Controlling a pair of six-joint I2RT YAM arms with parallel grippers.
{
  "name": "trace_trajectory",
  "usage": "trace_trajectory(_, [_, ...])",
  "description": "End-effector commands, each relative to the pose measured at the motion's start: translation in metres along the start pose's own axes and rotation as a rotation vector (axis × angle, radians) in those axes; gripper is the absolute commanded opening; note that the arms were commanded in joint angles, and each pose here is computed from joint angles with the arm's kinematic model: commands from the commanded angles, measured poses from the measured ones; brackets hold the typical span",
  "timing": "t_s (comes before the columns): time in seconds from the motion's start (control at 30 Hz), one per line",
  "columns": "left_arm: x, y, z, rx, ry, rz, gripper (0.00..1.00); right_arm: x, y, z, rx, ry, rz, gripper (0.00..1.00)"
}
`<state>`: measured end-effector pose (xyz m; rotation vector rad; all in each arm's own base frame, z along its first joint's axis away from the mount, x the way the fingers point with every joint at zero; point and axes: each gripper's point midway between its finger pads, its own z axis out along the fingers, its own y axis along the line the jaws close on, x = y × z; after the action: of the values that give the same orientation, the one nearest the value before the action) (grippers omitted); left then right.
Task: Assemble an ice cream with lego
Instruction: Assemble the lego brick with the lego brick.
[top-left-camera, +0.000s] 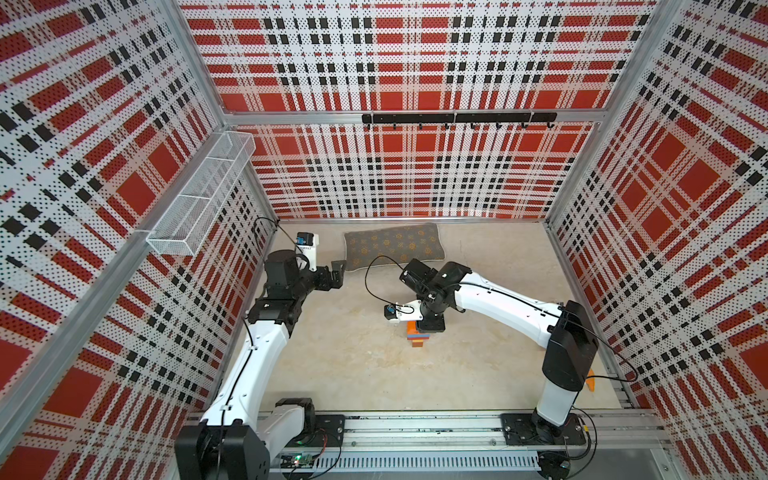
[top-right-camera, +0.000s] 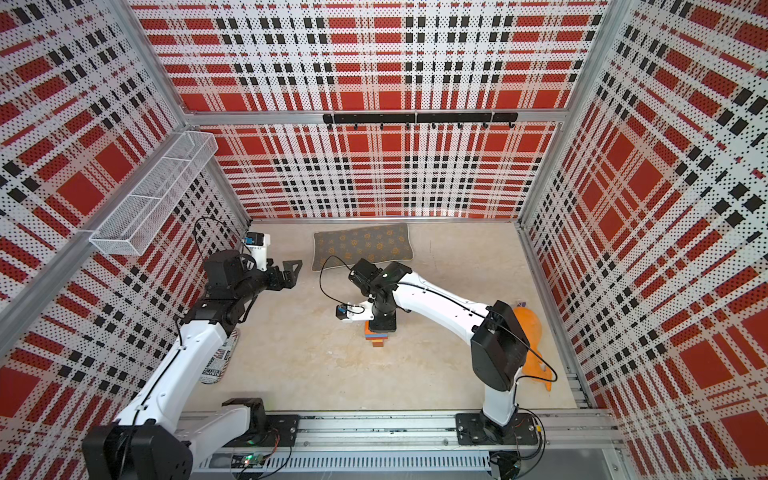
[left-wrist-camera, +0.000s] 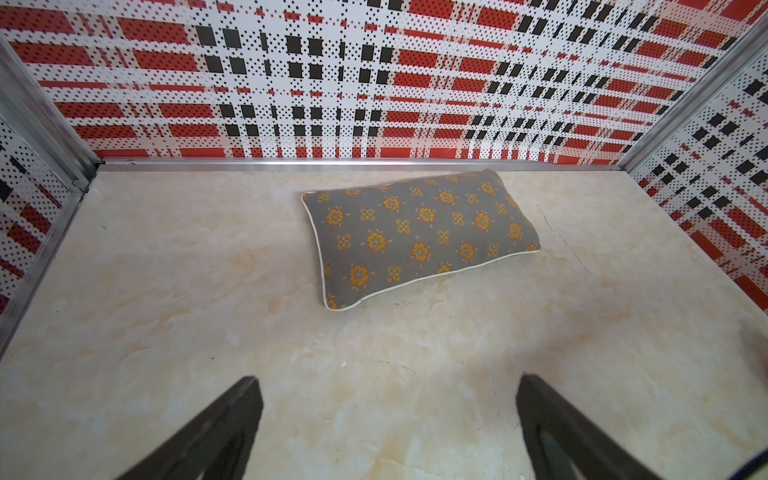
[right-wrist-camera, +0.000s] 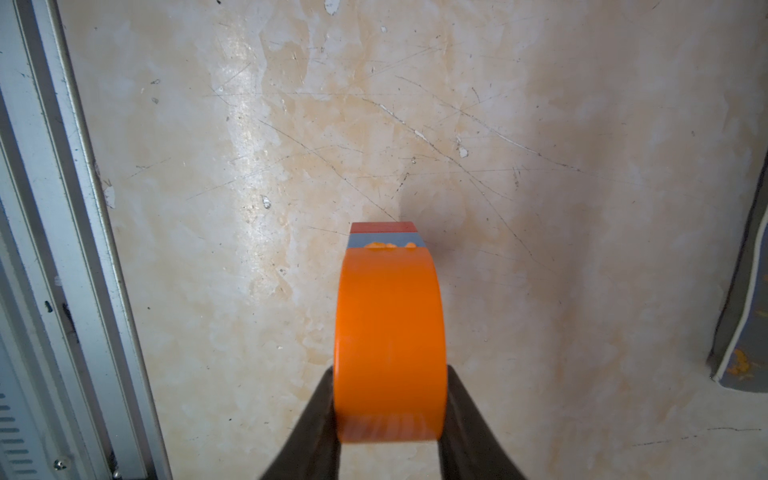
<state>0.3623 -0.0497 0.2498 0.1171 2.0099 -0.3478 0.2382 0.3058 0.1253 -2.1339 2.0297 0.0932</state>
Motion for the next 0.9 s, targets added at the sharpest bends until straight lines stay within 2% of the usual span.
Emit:
trace_trajectory(0.0, [-0.008, 0.000, -0.002, 0.002, -0.013, 0.005, 0.99, 0.034, 0.016, 0.054, -0.088, 0.187, 0.006, 0.09])
trace_trajectory(0.2, [-0.007, 0.000, -0.002, 0.002, -0.012, 0.004, 0.99, 0.026, 0.015, 0.046, -0.078, 0.145, 0.011, 0.14])
trace_trajectory(0.37, [-0.007, 0.000, -0.002, 0.002, -0.012, 0.006, 0.99, 0.017, 0.012, 0.038, -0.064, 0.096, 0.014, 0.31])
trace_trajectory(0.5, [-0.008, 0.000, -0.002, 0.002, -0.013, 0.007, 0.99, 0.013, 0.011, 0.030, -0.054, 0.063, 0.014, 0.40])
trace_trajectory(0.87, [-0.008, 0.000, -0.003, 0.004, -0.015, 0.007, 0.99, 0.003, 0.011, 0.011, -0.031, -0.012, 0.010, 0.49])
